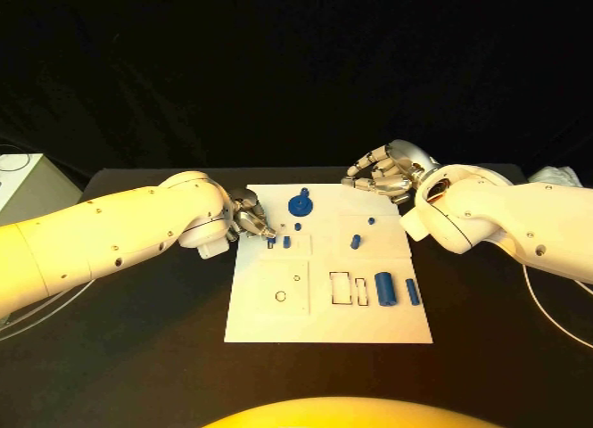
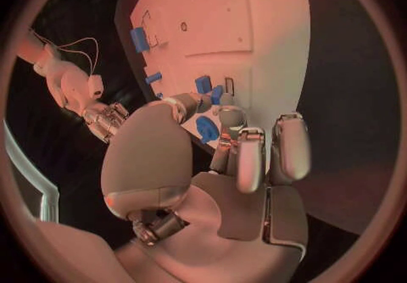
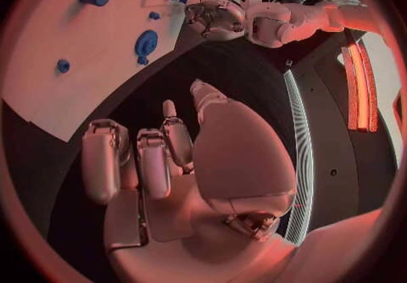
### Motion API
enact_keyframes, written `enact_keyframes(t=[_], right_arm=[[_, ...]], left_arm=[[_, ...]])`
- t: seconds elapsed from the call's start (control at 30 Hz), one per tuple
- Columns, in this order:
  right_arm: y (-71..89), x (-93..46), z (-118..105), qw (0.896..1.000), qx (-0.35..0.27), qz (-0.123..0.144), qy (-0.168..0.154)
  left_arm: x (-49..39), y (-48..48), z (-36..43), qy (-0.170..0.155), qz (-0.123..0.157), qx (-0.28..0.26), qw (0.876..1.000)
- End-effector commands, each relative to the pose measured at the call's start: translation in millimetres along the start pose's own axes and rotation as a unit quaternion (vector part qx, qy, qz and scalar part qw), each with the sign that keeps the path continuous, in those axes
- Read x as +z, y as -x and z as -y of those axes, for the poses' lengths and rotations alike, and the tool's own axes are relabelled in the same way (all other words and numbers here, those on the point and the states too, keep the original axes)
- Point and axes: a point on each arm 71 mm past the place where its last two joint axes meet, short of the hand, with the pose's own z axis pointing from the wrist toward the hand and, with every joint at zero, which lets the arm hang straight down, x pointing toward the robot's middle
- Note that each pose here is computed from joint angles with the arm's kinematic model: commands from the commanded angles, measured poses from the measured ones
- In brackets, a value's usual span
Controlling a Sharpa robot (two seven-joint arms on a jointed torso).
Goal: Assemble the parts on the task board
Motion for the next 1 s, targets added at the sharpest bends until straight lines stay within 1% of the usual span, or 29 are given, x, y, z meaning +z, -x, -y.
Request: enact_keyframes(t=[0.03, 0.73, 1.0], right_arm=[[-0.9, -0.3, -0.7, 1.0, -0.004, -0.005, 0.005], [-0.7, -0.3, -0.4, 1.0, -0.004, -0.005, 0.004], [-0.8, -0.2, -0.4, 1.0, -0.004, -0.006, 0.005]], left_arm=[[0.1, -1.9, 1.4, 0.0, -0.001, 0.024, 1.0], [0.1, -4.3, -1.2, 0.006, -0.009, 0.043, 0.999], [0.2, -4.9, -1.1, 0.006, -0.013, 0.045, 0.999]])
